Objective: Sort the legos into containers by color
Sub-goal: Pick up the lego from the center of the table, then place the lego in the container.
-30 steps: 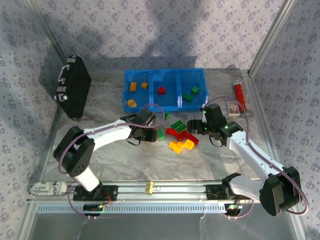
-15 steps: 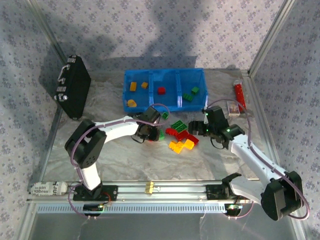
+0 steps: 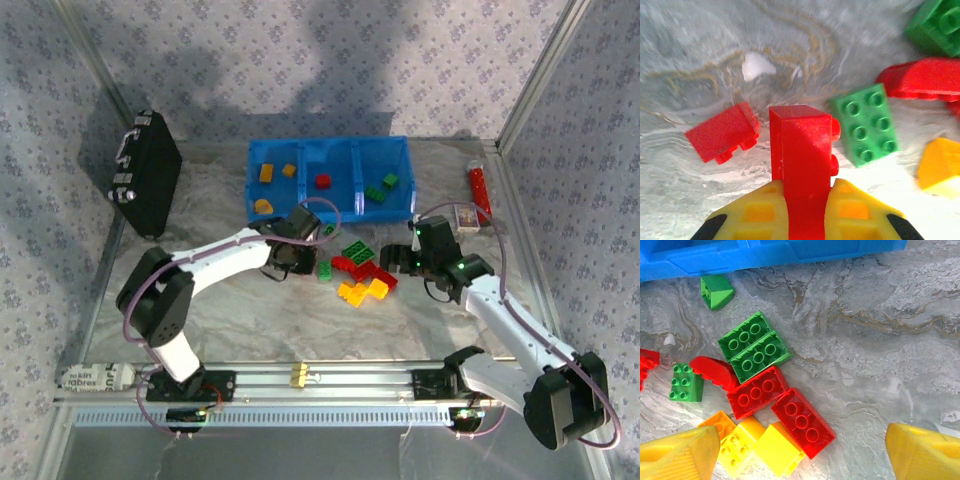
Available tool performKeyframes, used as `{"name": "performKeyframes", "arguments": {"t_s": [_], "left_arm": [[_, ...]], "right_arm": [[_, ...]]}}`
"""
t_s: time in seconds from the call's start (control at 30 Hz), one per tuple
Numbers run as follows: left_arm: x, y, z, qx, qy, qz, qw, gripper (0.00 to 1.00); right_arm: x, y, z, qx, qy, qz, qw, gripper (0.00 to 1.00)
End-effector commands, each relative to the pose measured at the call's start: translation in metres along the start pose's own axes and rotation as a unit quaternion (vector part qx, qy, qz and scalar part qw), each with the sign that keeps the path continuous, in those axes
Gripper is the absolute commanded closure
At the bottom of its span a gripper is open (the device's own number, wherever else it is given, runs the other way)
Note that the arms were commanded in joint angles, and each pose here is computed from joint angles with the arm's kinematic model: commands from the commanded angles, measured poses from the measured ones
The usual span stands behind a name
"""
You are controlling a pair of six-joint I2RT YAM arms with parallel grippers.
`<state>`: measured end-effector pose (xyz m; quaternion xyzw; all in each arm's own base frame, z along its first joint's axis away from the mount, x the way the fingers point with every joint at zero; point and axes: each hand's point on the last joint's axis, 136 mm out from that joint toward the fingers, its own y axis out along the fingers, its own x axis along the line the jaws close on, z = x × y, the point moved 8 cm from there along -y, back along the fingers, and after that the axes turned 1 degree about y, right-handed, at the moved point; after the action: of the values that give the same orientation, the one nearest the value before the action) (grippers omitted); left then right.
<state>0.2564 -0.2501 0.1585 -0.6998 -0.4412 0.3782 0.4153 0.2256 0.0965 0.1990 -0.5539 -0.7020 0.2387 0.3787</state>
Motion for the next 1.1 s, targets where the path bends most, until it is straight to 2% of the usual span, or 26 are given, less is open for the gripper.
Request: {"name": "performKeyframes", "arguments": {"t_s": [0.0, 0.17, 0.33, 0.53, 0.6, 0.67, 0.7, 0.73, 0.9, 1.03, 1.07], "left_arm": [[-0.011, -0.044, -0.026, -0.060, 0.020, 0.013, 0.998, 0.89], [-0.020, -0.072, -0.060, -0.110, 0.036, 0.028, 0.993, 0.89], [-0.023, -0.085, -0.109, -0.132, 0.044, 0.047, 0.989, 0.88], [-0.027, -0.078, -0.174, -0.137, 0.061, 0.033, 0.988, 0.86], [-0.021, -0.071, -0.194, -0.131, 0.050, 0.028, 0.990, 0.77], [-0.016, -0.068, -0.206, -0.115, 0.041, 0.017, 0.992, 0.43], [-0.017, -0.069, -0.207, -0.110, 0.044, 0.010, 0.993, 0.35], [-0.018, -0.071, -0.206, -0.104, 0.049, 0.000, 0.993, 0.32], [-0.030, -0.068, -0.185, -0.084, 0.080, -0.034, 0.993, 0.30], [-0.015, -0.065, -0.151, -0.120, 0.055, 0.018, 0.991, 0.30], [-0.009, -0.074, -0.146, -0.144, 0.039, 0.032, 0.988, 0.28]], "right_arm": [[-0.003, -0.002, 0.005, 0.002, 0.014, -0.003, 1.000, 0.12], [-0.003, -0.004, 0.009, 0.002, 0.019, -0.008, 1.000, 0.12], [-0.004, -0.009, 0.011, 0.000, 0.022, -0.011, 1.000, 0.12], [-0.004, -0.014, 0.014, -0.001, 0.026, -0.013, 1.000, 0.13], [-0.004, -0.016, 0.014, -0.002, 0.028, -0.015, 0.999, 0.13], [-0.004, -0.020, 0.015, -0.001, 0.028, -0.016, 0.999, 0.13], [-0.004, -0.022, 0.015, -0.003, 0.028, -0.016, 0.999, 0.12], [-0.004, -0.024, 0.015, -0.005, 0.027, -0.014, 1.000, 0.13], [-0.008, -0.025, 0.021, -0.010, 0.029, -0.011, 0.999, 0.12], [-0.008, -0.022, 0.023, -0.005, 0.030, -0.016, 0.999, 0.12], [-0.008, -0.022, 0.023, -0.003, 0.029, -0.015, 0.999, 0.12]]}}
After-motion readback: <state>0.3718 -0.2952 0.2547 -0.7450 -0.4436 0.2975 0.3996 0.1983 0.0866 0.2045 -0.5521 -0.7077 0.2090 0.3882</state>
